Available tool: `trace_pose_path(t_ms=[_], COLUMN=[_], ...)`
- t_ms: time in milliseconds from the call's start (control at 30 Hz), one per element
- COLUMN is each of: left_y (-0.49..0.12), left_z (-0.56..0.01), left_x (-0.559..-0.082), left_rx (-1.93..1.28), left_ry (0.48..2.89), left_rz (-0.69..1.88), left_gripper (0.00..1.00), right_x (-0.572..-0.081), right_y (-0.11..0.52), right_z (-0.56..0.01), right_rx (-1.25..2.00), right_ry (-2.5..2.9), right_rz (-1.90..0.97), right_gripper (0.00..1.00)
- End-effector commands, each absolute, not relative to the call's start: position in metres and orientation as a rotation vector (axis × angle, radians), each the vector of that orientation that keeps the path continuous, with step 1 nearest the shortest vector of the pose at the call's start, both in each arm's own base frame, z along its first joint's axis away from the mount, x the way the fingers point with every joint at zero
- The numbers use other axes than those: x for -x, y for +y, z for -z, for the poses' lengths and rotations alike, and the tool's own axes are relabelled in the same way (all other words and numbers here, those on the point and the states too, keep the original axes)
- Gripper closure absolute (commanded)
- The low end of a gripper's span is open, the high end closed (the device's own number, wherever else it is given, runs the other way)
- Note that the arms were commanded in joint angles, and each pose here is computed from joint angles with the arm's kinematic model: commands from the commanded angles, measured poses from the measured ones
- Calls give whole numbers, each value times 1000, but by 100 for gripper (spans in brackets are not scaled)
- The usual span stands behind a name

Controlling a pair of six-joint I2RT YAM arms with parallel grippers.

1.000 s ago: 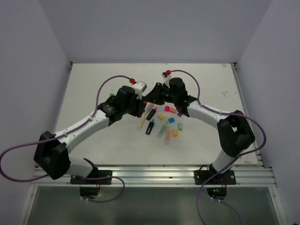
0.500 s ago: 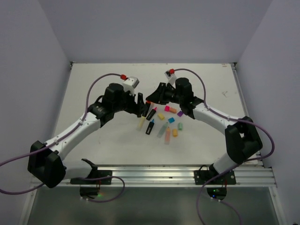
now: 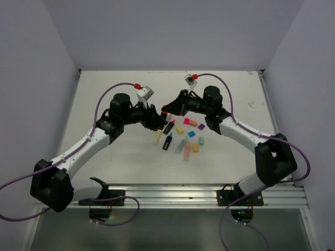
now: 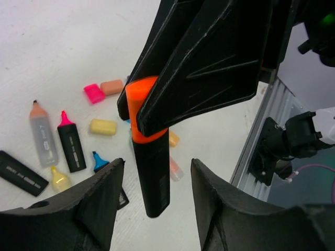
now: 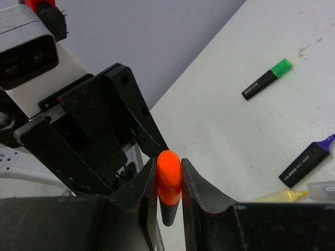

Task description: Open the pen caps

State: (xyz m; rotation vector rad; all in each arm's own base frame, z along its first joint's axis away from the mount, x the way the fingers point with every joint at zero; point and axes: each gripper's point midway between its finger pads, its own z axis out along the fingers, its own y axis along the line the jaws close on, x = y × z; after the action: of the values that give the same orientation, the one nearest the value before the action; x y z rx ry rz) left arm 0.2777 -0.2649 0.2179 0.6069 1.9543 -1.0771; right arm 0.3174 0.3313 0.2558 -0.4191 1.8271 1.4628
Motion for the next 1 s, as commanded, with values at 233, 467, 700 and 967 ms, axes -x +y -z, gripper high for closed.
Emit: trace_pose_path(t_ms=[233,467,700,967], left_y=[-277,-277,-280,-282], left_z=[-248,-247,-244,-220], left_x=[-264,-262,-254,-236], left_rx=[-679,-668,-683,-685], left_ry=[1800,1800,1790,1840], left_rz=[1212,1228,1283,1397], left_gripper=[58,78,100,100], right_x=[-296,-296,-297,-313], right_y=[330,324,316,281], right_z=[-300,-312,-326,-349], right_rx=[532,512,484,410], right_ry=[1611,1554,1473,1337], right_rz=[-1552,-1542,-1540,-1448], right_gripper=[100,100,100,100])
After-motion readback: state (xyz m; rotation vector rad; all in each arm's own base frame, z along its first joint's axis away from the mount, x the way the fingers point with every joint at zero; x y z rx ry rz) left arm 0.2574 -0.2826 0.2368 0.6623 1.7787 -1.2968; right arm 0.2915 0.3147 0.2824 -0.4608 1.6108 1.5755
